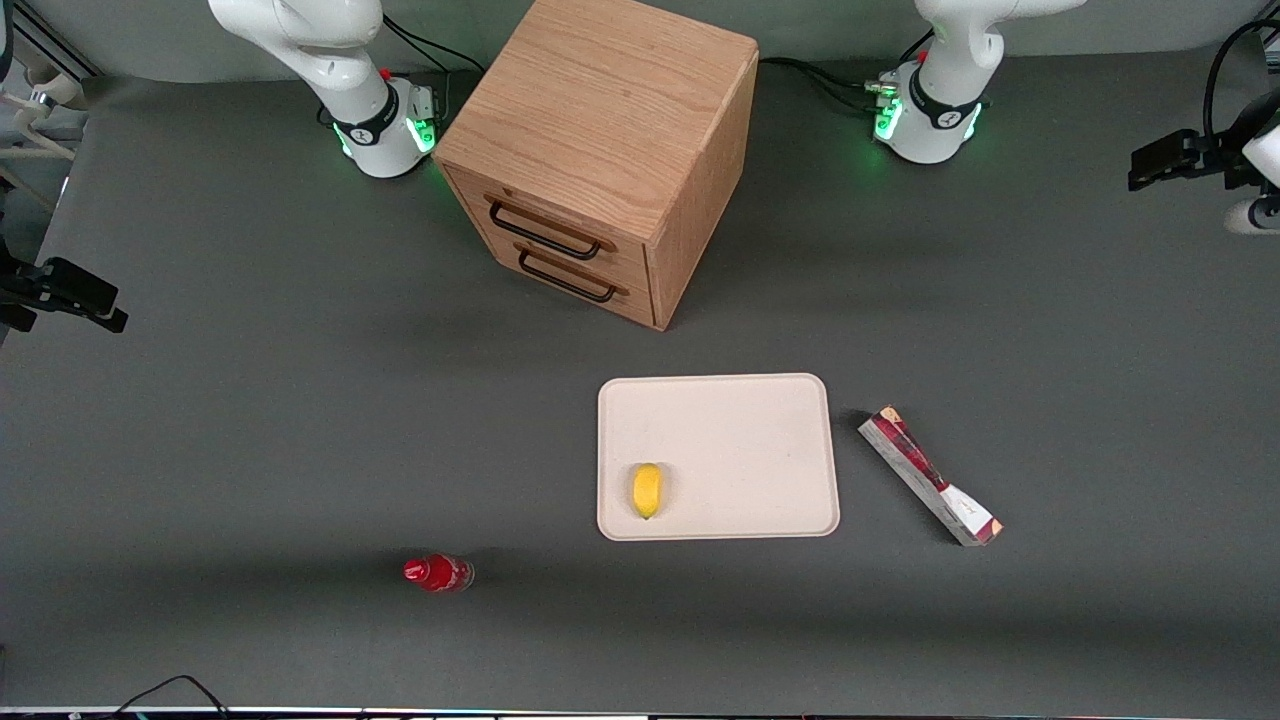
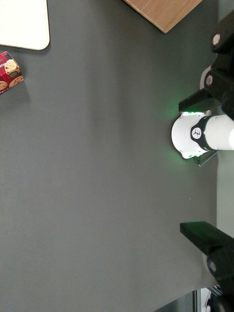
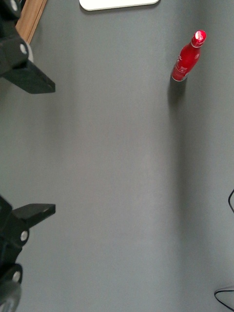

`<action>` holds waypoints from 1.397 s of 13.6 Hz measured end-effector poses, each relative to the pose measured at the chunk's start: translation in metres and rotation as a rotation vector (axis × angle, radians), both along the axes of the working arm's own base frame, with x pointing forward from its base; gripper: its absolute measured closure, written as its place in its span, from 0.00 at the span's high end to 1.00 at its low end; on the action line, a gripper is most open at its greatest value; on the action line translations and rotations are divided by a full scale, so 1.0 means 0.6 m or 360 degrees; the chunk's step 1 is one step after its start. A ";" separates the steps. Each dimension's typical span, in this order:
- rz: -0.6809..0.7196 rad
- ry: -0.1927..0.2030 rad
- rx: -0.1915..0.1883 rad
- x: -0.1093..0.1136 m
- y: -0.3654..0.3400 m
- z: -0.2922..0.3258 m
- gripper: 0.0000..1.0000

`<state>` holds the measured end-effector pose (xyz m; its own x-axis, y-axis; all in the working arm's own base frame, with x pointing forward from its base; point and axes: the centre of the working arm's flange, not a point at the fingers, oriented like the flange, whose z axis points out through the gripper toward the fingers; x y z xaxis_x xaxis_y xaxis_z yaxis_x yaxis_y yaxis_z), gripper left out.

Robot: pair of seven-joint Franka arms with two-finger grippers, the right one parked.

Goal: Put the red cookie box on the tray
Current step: 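Move the left gripper down to the red-and-white cookie box beside the tray, then close the left gripper on the cookie box and lift it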

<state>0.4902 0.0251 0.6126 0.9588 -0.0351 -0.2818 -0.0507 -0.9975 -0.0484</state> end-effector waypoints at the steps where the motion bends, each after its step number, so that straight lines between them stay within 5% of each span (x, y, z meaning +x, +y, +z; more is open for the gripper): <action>1: -0.0003 0.0010 -0.0001 0.007 -0.001 -0.008 1.00; 6: 0.0059 -0.0018 -0.0009 0.043 -0.009 -0.020 1.00; 9: 0.0363 -0.0050 0.0029 0.124 -0.032 -0.062 1.00; 14: 0.0876 -0.0175 0.0069 0.275 -0.154 -0.262 1.00; 19: 0.1027 -0.0202 0.0107 0.340 -0.197 -0.513 1.00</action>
<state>0.6941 -0.0933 0.3045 0.8074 0.5715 -0.1464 0.5665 -0.8203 -0.0781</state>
